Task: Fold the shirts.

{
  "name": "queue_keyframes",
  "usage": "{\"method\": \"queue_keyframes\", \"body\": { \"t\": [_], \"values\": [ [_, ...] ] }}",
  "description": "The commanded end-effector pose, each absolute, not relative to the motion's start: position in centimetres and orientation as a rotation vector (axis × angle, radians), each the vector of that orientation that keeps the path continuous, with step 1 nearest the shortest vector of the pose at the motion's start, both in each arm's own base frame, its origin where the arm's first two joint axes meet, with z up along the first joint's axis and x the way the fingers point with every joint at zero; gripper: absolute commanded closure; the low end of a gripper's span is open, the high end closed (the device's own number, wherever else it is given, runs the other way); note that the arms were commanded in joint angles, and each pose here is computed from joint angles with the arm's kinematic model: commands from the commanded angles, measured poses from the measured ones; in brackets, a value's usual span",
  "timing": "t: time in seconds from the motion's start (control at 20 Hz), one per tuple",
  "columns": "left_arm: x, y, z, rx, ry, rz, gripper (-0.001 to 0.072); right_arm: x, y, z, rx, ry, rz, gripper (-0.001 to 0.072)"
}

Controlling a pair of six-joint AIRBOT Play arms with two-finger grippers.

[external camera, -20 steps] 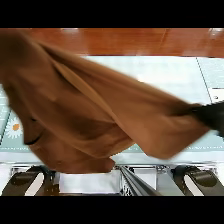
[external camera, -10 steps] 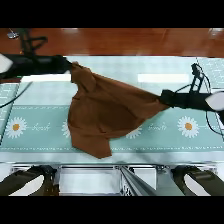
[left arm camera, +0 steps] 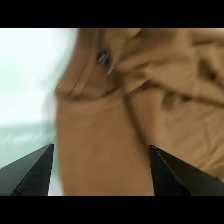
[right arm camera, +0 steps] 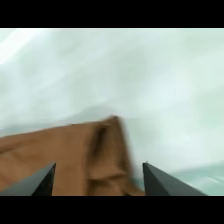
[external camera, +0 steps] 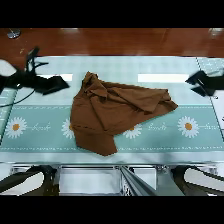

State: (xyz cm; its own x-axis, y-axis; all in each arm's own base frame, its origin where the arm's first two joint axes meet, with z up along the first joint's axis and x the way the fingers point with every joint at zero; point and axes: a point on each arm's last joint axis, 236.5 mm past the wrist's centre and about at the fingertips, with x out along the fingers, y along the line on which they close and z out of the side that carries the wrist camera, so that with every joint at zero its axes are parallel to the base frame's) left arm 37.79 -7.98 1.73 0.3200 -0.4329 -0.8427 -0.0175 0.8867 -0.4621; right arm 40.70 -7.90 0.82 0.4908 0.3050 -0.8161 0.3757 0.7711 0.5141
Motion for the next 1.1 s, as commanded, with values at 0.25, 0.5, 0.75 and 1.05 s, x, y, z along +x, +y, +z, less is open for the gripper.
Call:
{"method": "queue_keyframes", "body": {
  "t": [0.25,0.5,0.75,1.05],
  "values": [
    [24.0,-8.6,-7.9,-0.695,1.463,-0.17,0.0008,32.6,-7.6,-4.8,0.861,1.246,0.02,0.0092],
    [23.8,-10.8,-9.1,-0.829,1.404,-0.208,0.0007,33.0,-7.2,-4.4,0.878,1.226,0.036,0.0092],
    [26.6,-11.7,-10.0,-0.879,1.271,-0.172,0.0008,32.9,-7.1,-4.4,0.882,1.233,0.042,0.0092],
    [26.4,-14.0,-10.2,-0.774,1.277,-0.263,0.0681,33.0,-6.9,-5.5,0.862,1.258,0.038,0.0092]
  ]
}}
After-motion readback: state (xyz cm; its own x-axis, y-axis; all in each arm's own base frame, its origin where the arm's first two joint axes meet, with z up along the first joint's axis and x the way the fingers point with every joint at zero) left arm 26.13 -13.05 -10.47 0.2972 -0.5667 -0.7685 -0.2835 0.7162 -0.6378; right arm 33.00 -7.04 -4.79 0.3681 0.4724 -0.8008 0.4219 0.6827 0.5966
